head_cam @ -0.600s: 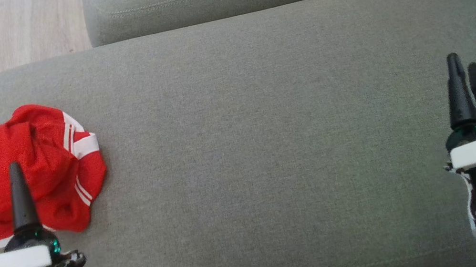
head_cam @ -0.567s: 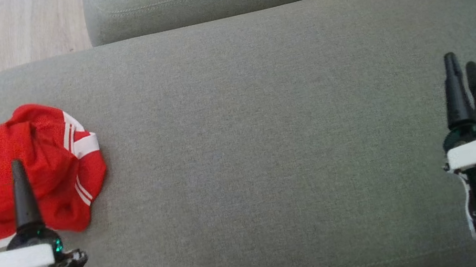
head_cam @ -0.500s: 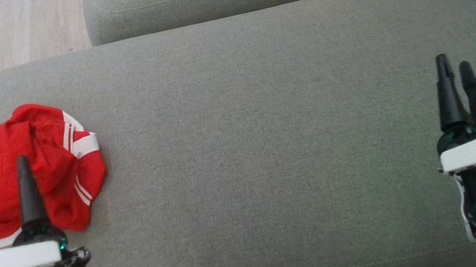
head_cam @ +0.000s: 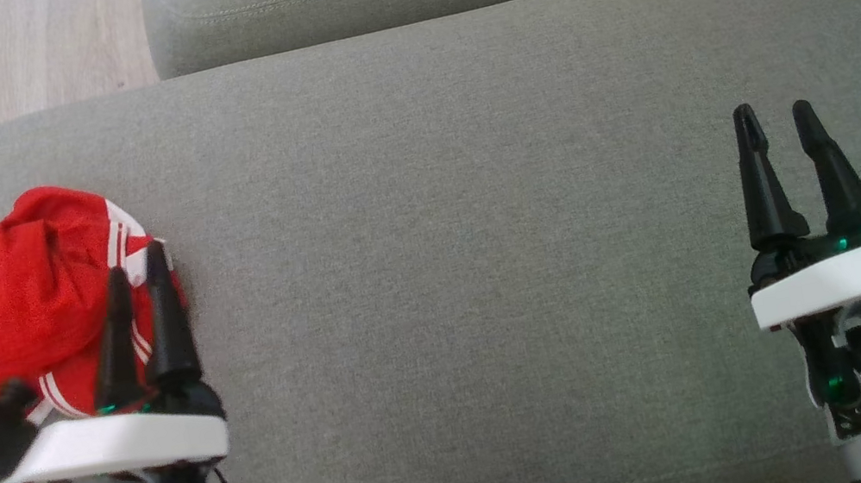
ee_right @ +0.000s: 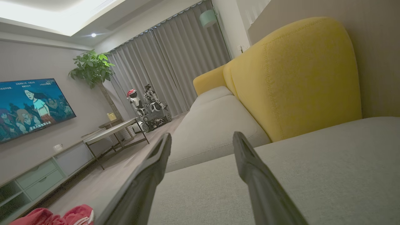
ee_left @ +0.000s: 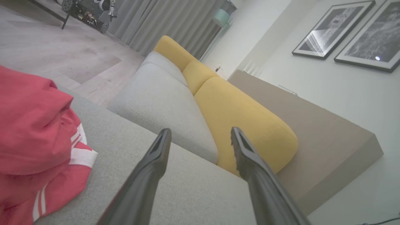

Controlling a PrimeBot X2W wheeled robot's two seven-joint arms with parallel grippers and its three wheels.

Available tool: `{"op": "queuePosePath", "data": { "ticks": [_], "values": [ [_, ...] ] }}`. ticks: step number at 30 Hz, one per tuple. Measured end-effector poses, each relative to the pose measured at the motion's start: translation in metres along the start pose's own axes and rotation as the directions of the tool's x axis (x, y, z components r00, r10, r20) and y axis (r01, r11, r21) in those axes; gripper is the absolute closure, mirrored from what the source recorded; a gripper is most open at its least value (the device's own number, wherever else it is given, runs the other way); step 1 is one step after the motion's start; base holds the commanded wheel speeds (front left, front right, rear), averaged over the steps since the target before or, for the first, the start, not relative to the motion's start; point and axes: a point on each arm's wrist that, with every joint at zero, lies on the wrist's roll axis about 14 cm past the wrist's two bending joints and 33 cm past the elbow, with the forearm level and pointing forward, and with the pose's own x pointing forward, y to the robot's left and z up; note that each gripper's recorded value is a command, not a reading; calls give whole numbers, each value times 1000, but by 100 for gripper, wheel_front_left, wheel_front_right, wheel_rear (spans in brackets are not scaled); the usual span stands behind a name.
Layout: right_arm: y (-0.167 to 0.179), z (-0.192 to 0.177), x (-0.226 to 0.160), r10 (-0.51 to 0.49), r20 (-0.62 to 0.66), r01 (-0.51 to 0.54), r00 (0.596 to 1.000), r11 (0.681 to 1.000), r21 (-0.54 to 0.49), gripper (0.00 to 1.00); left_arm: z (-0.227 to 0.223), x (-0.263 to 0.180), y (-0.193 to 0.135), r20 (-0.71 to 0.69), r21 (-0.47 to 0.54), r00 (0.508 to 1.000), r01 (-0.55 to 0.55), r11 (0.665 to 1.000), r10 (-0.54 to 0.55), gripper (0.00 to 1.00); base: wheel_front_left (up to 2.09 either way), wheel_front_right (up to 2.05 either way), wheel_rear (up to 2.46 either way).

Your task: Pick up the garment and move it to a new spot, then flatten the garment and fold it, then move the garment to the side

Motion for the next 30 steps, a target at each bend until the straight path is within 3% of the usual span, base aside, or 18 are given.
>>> {"op": "queuePosePath", "data": {
  "ticks": [9,20,30],
  "values": [
    [2,-4,-2,14,-8,-15,1000,990,-137,0,-24,-2,-10,-82,224,996,52,973,-35,0,0,0,0],
    [-2,-18,-4,11,-46,-23,999,962,-273,0,-45,-9,-12,-147,392,989,90,916,-34,0,0,0,0],
    [6,-18,-6,47,-45,-61,998,913,-403,0,-58,-14,-23,-174,565,981,168,808,-82,0,0,0,0]
  ]
}}
